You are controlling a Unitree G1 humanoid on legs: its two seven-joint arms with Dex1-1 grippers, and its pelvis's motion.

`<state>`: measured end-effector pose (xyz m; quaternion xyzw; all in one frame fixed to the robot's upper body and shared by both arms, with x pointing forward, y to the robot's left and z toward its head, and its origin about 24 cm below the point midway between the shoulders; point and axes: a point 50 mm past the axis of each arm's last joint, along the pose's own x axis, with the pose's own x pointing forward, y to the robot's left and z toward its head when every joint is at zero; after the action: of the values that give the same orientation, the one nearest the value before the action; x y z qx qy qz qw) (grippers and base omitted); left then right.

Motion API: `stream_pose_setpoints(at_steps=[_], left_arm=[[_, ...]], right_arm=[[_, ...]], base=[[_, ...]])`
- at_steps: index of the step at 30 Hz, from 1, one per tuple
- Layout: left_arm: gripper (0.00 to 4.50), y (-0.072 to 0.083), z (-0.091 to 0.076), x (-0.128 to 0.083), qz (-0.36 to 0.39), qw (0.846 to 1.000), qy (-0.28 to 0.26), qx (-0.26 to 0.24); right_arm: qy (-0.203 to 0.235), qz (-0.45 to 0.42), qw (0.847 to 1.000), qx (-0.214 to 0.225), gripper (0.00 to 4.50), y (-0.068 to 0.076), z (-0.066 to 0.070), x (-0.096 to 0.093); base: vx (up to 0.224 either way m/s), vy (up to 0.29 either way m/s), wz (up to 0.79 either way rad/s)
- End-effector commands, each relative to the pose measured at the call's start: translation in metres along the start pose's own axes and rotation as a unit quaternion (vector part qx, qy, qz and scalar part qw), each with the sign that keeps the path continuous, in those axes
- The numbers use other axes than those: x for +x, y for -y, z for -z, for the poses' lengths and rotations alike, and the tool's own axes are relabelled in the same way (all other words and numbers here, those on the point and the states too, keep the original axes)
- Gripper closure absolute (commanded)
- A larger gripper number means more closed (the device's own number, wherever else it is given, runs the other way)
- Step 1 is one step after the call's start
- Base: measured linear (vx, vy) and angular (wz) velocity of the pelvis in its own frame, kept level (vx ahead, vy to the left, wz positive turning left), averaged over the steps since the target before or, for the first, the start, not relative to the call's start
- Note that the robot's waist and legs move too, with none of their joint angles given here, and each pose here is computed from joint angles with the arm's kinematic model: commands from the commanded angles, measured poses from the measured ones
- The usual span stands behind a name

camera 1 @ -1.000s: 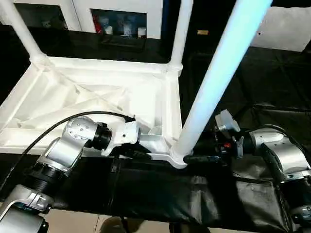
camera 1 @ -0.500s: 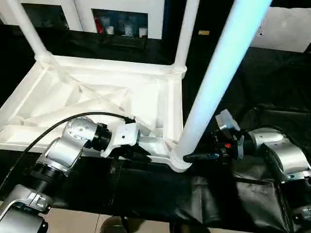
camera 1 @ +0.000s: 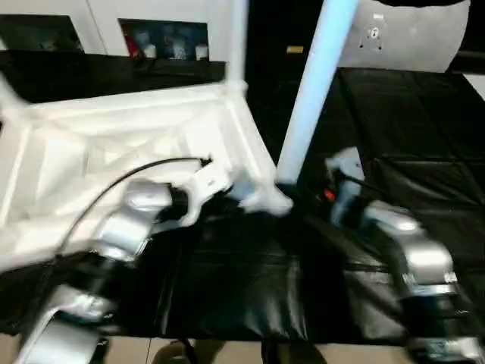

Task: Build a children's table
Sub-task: Rotate leg to tighten

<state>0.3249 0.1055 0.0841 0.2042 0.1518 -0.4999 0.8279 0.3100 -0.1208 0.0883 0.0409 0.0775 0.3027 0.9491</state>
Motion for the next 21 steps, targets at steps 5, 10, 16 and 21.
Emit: stream_pose_setpoints(at_steps=[5, 10, 16, 21], left_arm=[[4.50, 0.019, -0.037, 0.033, -0.023, 0.997, 0.068, -0.008], [4.50, 0.016, -0.032, 0.023, 0.000, 0.997, 0.068, 0.023], [4.50, 0.011, -0.019, 0.005, 0.034, 0.997, 0.054, 0.046], [4.50, 0.016, -0.011, -0.009, 0.103, 0.990, 0.053, 0.076]], right_arm=[[0.013, -0.061, 0.997, 0.037, 2.55, -0.052, -0.003, 0.026], [0.018, -0.052, 0.998, 0.027, 1.75, -0.035, -0.005, 0.016], [0.018, -0.099, 0.995, 0.007, 1.26, -0.016, -0.009, -0.002], [-0.012, -0.187, 0.981, -0.047, 0.80, -0.007, -0.009, -0.022]], base=[[0.000, 0.000, 0.00], [0.000, 0.000, 0.00], [0.000, 0.000, 0.00], [0.000, 0.000, 0.00]])
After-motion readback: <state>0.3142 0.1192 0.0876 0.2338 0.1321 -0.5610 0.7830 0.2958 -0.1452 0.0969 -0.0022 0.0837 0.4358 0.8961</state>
